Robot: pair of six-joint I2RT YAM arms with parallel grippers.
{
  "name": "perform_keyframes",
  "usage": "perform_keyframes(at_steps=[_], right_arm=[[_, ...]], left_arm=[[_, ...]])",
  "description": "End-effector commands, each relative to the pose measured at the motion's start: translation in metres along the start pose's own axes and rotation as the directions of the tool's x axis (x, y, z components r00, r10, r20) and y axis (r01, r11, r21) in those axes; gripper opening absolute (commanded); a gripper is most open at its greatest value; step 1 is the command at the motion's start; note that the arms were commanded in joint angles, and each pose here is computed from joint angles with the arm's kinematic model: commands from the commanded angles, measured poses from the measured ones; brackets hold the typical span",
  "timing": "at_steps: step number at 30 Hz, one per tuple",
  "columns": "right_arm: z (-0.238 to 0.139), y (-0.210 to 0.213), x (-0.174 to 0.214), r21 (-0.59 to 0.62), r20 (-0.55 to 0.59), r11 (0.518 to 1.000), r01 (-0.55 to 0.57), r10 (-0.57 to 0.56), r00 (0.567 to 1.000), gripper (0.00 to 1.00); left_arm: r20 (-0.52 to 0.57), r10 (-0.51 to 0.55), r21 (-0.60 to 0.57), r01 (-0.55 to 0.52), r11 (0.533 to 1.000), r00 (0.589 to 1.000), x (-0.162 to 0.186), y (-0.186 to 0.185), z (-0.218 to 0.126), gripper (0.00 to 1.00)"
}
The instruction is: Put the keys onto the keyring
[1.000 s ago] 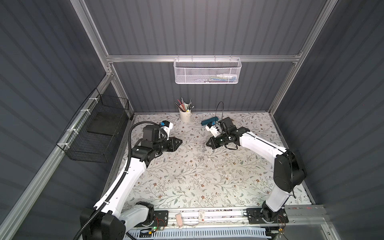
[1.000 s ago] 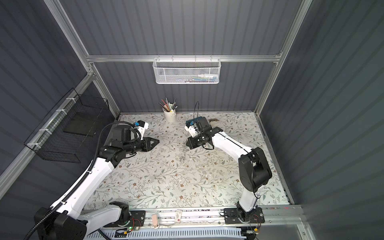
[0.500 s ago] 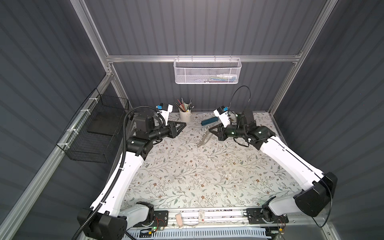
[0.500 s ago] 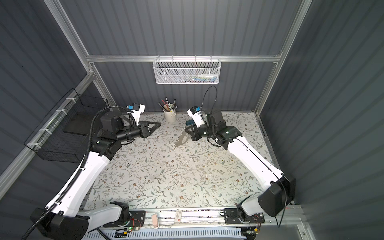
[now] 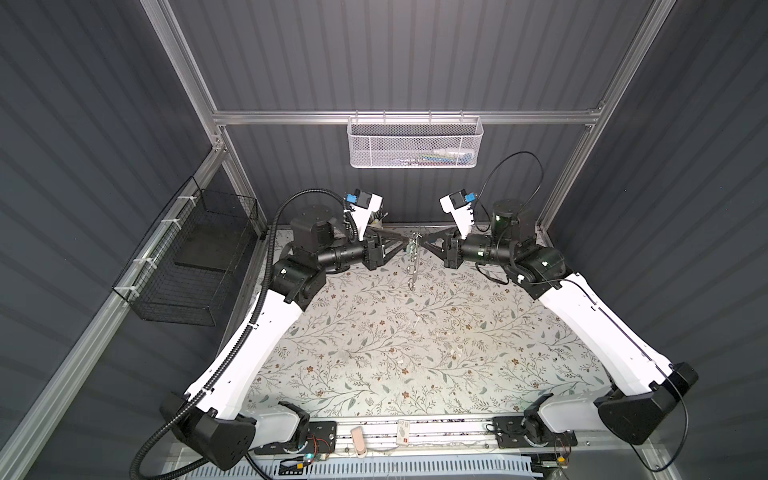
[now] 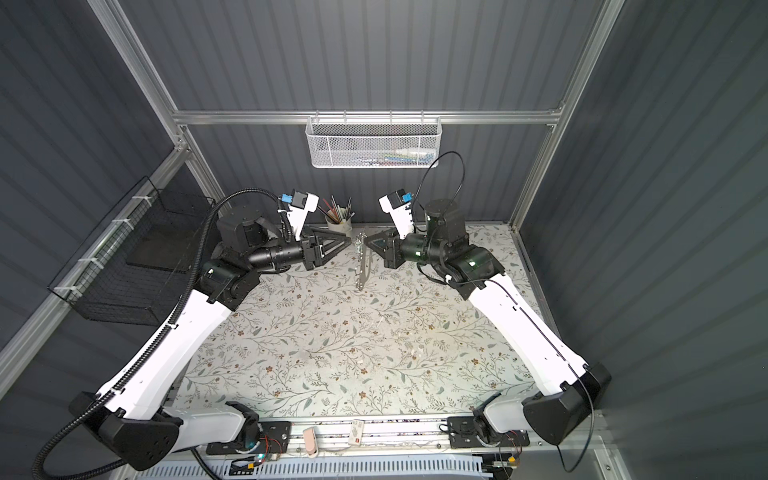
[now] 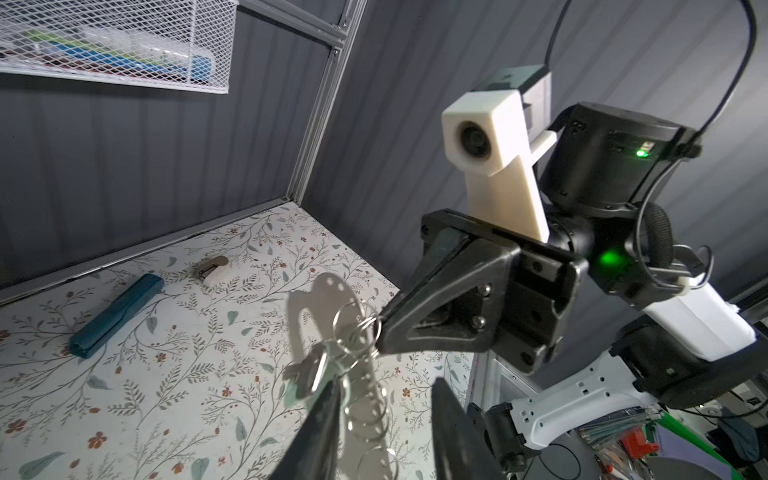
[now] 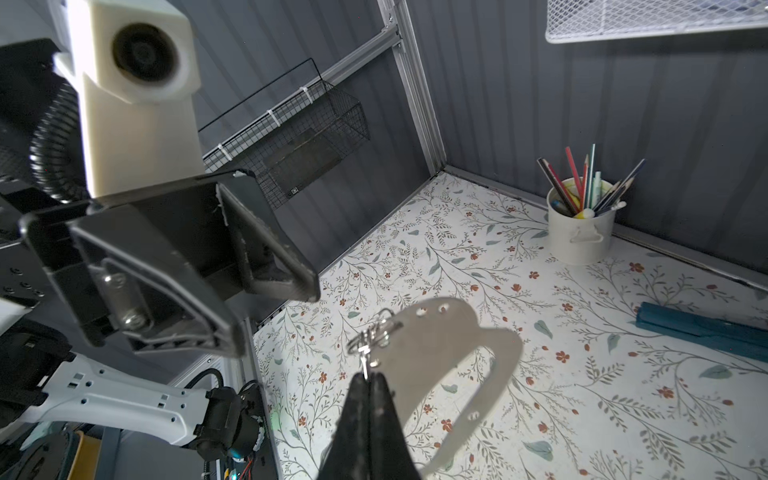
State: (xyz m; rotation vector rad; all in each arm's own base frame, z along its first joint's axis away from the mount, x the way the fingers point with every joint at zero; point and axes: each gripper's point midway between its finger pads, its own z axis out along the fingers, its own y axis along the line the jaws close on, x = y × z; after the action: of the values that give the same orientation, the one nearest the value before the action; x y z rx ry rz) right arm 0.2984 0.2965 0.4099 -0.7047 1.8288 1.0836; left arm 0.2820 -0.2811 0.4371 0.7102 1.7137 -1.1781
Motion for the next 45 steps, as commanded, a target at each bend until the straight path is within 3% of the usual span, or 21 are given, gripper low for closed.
perform_keyframes(at_steps=[1,3,13,19,25,31,39,45], right_arm=[[-0.002,0.013,-0.003,-0.055,-0.007,0.998,-0.022,0.022,1.0,0.0],[-0.002,0.013,-0.001,-0.057,-0.014,0.998,-0.03,0.029,0.999,0.0],[-0.001,0.018,0.004,-0.084,-0.022,0.995,-0.056,0.055,0.998,0.0],[-0.001,0.021,0.008,-0.093,-0.024,0.994,-0.061,0.059,0.998,0.0],[-0.002,0.02,0.013,-0.088,-0.028,0.994,-0.068,0.065,0.997,0.0],[-0.005,0.024,0.01,-0.097,-0.012,0.993,-0.063,0.062,0.998,0.0],[-0.003,0.022,0.013,-0.106,-0.023,0.991,-0.084,0.082,0.996,0.0],[-0.002,0.023,0.013,-0.11,-0.025,0.99,-0.09,0.088,0.996,0.0]], left_arm=[[-0.014,0.047,-0.05,-0.047,0.998,0.999,-0.001,0.008,0.001,0.43],[-0.015,0.083,-0.045,-0.084,0.995,0.996,-0.001,0.002,0.005,0.47],[-0.143,0.201,-0.121,-0.218,0.968,0.969,0.021,0.0,0.027,0.48],[-0.14,0.209,-0.26,-0.239,0.936,0.968,0.011,0.02,0.022,0.42],[-0.074,0.24,-0.275,-0.251,0.928,0.968,0.001,0.012,0.009,0.42],[-0.139,0.205,-0.324,-0.24,0.915,0.969,0.012,0.028,0.011,0.39],[-0.131,0.259,-0.134,-0.276,0.952,0.957,0.017,-0.011,0.009,0.44],[-0.14,0.257,-0.116,-0.274,0.955,0.956,0.02,-0.014,0.007,0.45]])
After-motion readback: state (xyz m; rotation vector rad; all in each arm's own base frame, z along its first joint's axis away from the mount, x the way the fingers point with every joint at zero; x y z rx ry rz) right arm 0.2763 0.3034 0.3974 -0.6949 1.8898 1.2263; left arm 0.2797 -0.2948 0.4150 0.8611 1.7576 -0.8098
